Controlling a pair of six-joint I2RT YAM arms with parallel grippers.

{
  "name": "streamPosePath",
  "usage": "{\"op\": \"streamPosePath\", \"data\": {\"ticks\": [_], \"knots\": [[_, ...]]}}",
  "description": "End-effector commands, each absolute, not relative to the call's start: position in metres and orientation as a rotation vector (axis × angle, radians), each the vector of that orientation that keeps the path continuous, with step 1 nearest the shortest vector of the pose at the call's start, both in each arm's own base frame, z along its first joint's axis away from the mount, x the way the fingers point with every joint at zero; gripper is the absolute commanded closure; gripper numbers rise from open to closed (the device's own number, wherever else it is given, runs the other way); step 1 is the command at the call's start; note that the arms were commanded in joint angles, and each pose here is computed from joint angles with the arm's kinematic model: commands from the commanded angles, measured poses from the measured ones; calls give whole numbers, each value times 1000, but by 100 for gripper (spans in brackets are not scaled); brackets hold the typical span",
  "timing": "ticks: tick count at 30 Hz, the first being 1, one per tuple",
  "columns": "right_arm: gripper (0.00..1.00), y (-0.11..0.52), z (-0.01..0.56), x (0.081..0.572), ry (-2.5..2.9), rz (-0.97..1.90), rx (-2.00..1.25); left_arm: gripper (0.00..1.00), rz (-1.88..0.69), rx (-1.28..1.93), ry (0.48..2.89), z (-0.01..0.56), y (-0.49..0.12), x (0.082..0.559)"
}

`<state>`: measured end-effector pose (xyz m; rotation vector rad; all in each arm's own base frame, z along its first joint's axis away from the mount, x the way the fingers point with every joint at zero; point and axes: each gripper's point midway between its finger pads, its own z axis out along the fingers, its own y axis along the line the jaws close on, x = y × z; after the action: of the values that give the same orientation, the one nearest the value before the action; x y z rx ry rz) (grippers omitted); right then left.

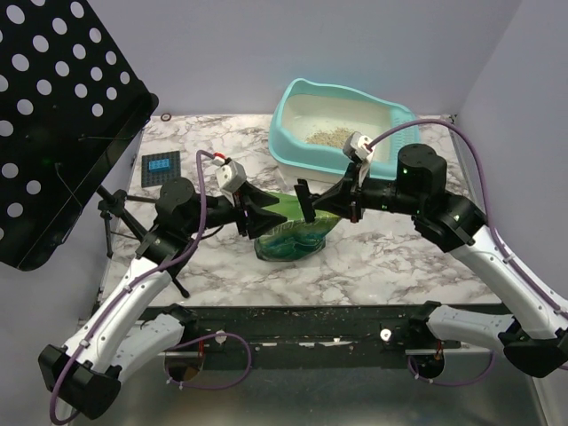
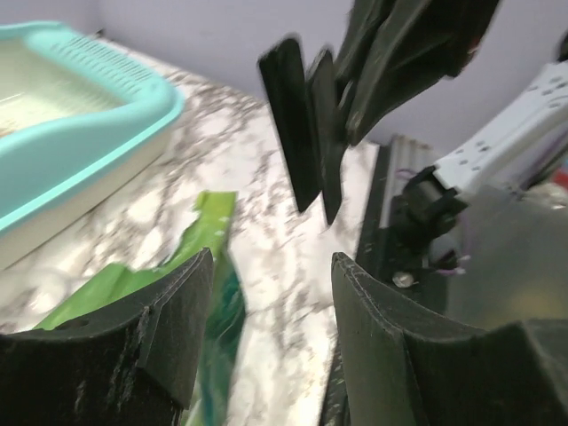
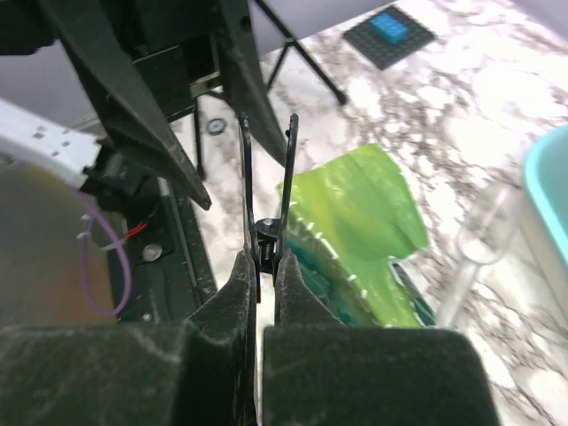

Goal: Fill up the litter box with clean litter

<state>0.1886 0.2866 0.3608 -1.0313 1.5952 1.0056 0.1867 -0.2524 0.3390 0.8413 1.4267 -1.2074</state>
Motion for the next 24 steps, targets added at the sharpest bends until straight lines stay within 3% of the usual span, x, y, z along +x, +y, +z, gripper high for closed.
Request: {"op": "streamPosePath", "data": {"ticks": [1,7,22,24], "knots": [[100,261,358,217,1677,760,-940,37,-954,855,1582,296,-236,213],[100,247,348,229,1701,622,-957,38,-827,963,1633,257,-235,222],[100,259,333,231,1664,610,-1113,39,-863,1060,1771,198,-250,229],[100,259,329,233,1669,602,-1118,43,-855,1061,1798,190,-250,230]]}}
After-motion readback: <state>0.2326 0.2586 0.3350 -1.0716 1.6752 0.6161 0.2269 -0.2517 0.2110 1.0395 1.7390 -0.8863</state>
